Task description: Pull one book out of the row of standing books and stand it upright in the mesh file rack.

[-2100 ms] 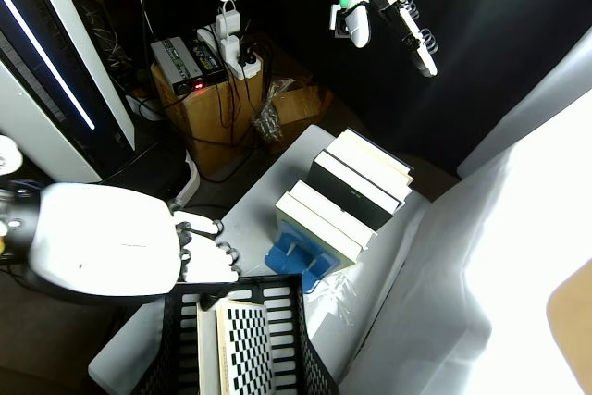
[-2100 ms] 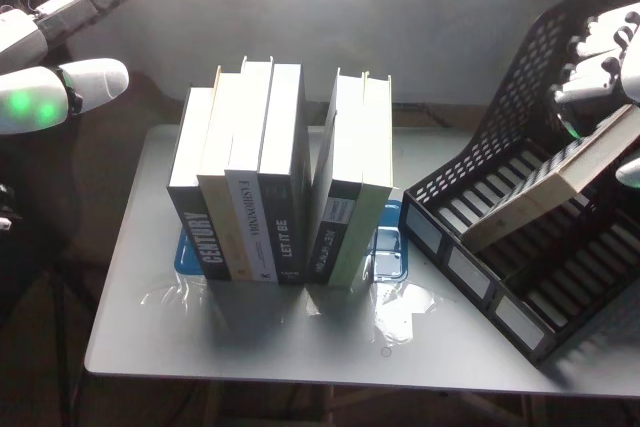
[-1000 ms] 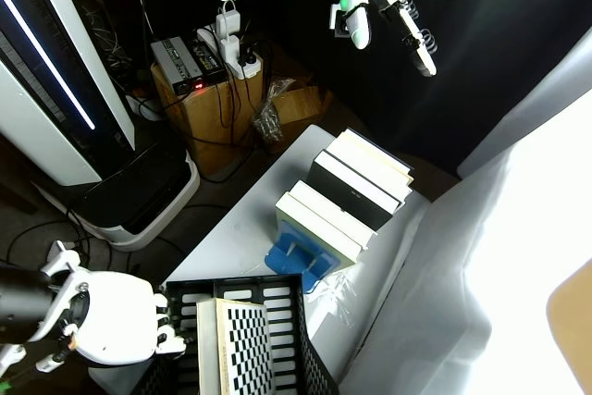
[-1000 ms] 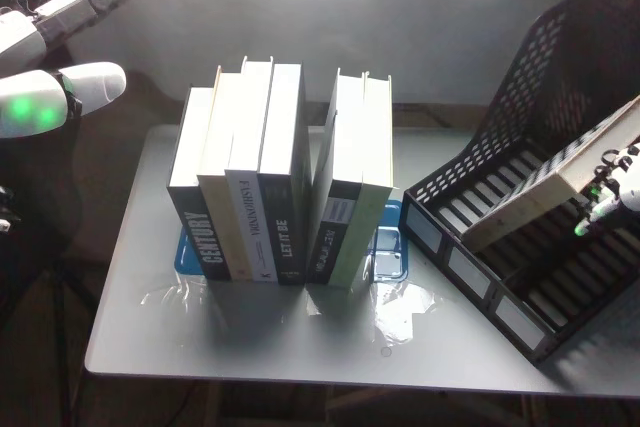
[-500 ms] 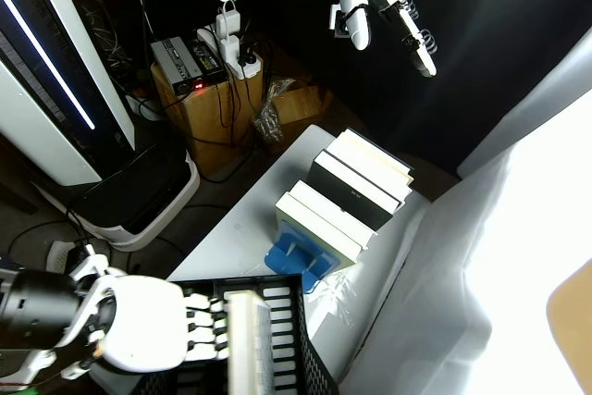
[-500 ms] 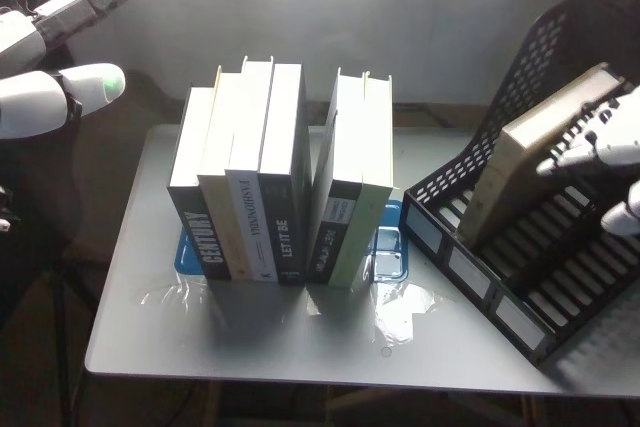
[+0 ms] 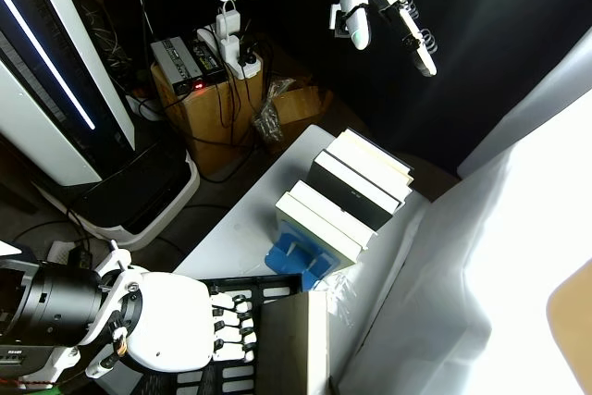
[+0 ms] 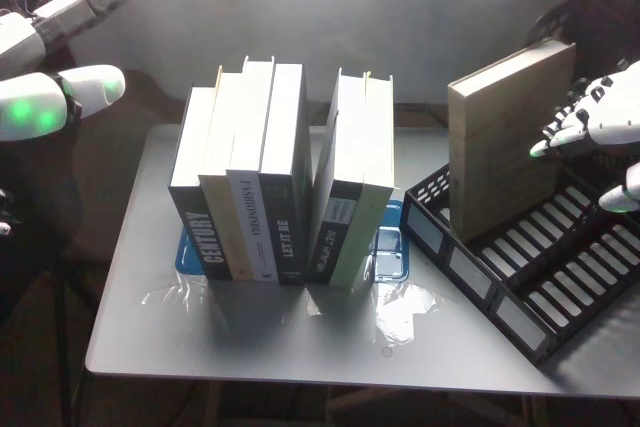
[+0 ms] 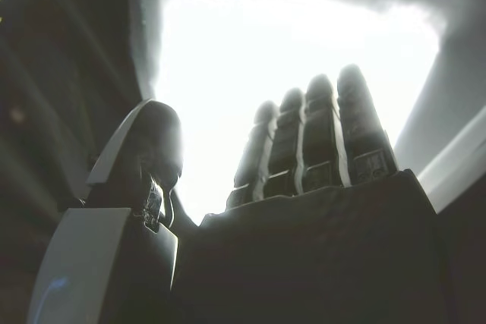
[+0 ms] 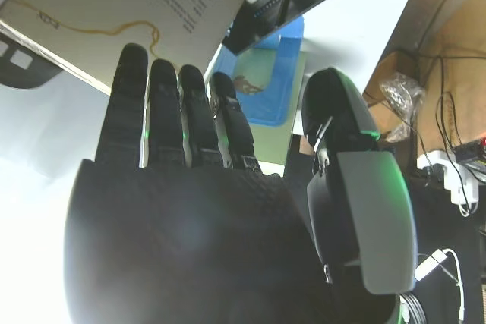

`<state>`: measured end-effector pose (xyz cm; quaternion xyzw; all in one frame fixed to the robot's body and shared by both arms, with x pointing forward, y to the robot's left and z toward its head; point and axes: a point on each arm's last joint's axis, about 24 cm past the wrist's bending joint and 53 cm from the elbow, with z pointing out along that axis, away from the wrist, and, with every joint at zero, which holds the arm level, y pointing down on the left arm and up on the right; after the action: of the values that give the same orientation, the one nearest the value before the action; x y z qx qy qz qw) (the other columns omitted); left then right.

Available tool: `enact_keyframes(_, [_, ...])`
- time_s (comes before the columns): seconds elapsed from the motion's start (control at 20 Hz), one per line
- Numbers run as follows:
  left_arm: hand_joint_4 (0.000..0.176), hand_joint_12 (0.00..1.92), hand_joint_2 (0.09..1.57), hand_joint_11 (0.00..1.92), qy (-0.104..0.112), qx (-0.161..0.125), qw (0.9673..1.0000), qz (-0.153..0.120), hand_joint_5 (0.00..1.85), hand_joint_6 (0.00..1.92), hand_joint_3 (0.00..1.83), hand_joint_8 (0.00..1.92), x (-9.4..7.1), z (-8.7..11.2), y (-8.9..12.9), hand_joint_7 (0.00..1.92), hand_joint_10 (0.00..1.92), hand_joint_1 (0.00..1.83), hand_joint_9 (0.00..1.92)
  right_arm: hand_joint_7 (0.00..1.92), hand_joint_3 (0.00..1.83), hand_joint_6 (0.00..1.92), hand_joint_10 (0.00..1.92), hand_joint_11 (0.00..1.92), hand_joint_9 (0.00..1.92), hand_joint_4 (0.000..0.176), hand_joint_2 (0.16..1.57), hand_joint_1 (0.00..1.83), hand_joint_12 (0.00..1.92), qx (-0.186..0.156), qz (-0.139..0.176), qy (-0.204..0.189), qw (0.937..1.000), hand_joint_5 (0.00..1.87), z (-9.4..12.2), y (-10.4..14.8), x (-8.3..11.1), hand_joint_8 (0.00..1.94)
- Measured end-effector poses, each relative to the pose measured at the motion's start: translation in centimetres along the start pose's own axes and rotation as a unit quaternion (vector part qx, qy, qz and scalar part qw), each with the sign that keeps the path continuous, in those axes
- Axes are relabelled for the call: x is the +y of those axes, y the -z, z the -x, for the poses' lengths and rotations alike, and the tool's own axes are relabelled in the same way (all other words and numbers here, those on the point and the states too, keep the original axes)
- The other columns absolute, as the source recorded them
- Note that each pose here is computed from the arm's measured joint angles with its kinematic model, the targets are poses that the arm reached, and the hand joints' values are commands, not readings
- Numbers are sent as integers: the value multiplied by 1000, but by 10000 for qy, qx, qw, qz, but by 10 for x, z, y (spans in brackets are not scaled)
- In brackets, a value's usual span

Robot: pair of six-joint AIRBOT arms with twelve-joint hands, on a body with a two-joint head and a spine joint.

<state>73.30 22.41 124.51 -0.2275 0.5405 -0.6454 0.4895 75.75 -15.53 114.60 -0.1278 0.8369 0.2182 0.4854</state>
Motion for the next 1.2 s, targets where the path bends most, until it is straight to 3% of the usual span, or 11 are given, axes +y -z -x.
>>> enact_keyframes(0.2, [0, 0, 1518, 0, 23, 33, 10000, -81, 2, 0, 2, 0, -4, -4, 0, 0, 0, 366, 0, 28, 1, 4, 8, 0, 21, 0, 1355, 494, 371, -396, 115, 66, 9991, 55, 12, 26, 7, 5])
enact_keyframes(0.25, [0, 0, 1523, 0, 38, 58, 9999, -119, 0, 0, 3, 0, -5, -6, 0, 0, 0, 328, 0, 0, 0, 0, 0, 0, 0, 0, 1340, 364, 761, -500, 173, -66, 9986, 1, 19, 31, 12, 0])
enact_keyframes(0.4, [53, 0, 1517, 0, 45, 134, 9997, -209, 0, 0, 1, 0, -10, -13, -4, 0, 0, 283, 0, 0, 1, 0, 0, 0, 0, 20, 1326, 262, 250, -815, 576, -326, 9945, 0, 38, 41, 30, 0])
enact_keyframes(0.5, [58, 0, 1519, 0, 39, 171, 9994, -284, 0, 0, 3, 0, -13, -18, -11, 0, 0, 194, 0, 0, 3, 0, 0, 6, 0, 35, 1341, 290, 13, -1064, 1186, -1535, 9752, 0, 54, 42, 37, 0])
enact_keyframes(0.55, [62, 0, 1530, 0, 28, 238, 9992, -324, 0, 0, 8, 0, -13, -24, -15, 0, 0, 187, 0, 0, 10, 0, 0, 0, 0, 15, 1361, 256, 2, -1166, 1404, -1918, 9643, 0, 58, 44, 39, 0])
enact_keyframes(0.75, [39, 0, 1511, 0, -82, 519, 9979, -389, 0, 0, 0, 0, -17, -46, -29, 0, 0, 400, 0, 16, 11, 0, 7, 23, 18, 0, 1378, 121, 17, -1436, 1910, -2135, 9473, 0, 68, 60, 58, 5])
enact_keyframes(0.8, [4, 0, 1504, 0, -148, 660, 9966, -468, 0, 0, 0, 0, -21, -56, -32, 0, 0, 451, 0, 12, 15, 0, 8, 4, 21, 13, 1397, 102, 3, -1509, 2129, -2258, 9386, 0, 69, 67, 65, 2])
enact_keyframes(0.9, [0, 0, 1495, 0, -247, 877, 9945, -518, 0, 0, 0, 0, -22, -71, -35, 0, 0, 439, 0, 0, 0, 0, 0, 0, 2, 31, 1364, 87, 0, -1570, 2315, -2311, 9318, 0, 64, 76, 71, 0])
enact_keyframes(0.95, [0, 0, 1493, 0, -334, 1002, 9932, -488, 0, 0, 0, 0, -21, -79, -37, 0, 0, 421, 0, 0, 2, 0, 0, 0, 0, 0, 1373, 87, 0, -1626, 2406, -2343, 9278, 0, 62, 83, 74, 0])
enact_keyframes(1.1, [60, 0, 1479, 0, -375, 1127, 9912, -586, 0, 0, 0, 0, -27, -88, -37, 0, 0, 355, 0, 0, 0, 0, 12, 2, 32, 0, 1355, 163, 2, -1925, 2759, -2584, 9056, 0, 72, 105, 79, 0])
enact_keyframes(1.2, [71, 0, 1472, 0, -400, 1271, 9889, -662, 0, 0, 0, 0, -30, -99, -35, 0, 0, 315, 0, 0, 7, 0, 0, 0, 0, 0, 1387, 234, 0, -2039, 2983, -2673, 8933, 0, 72, 114, 86, 0])
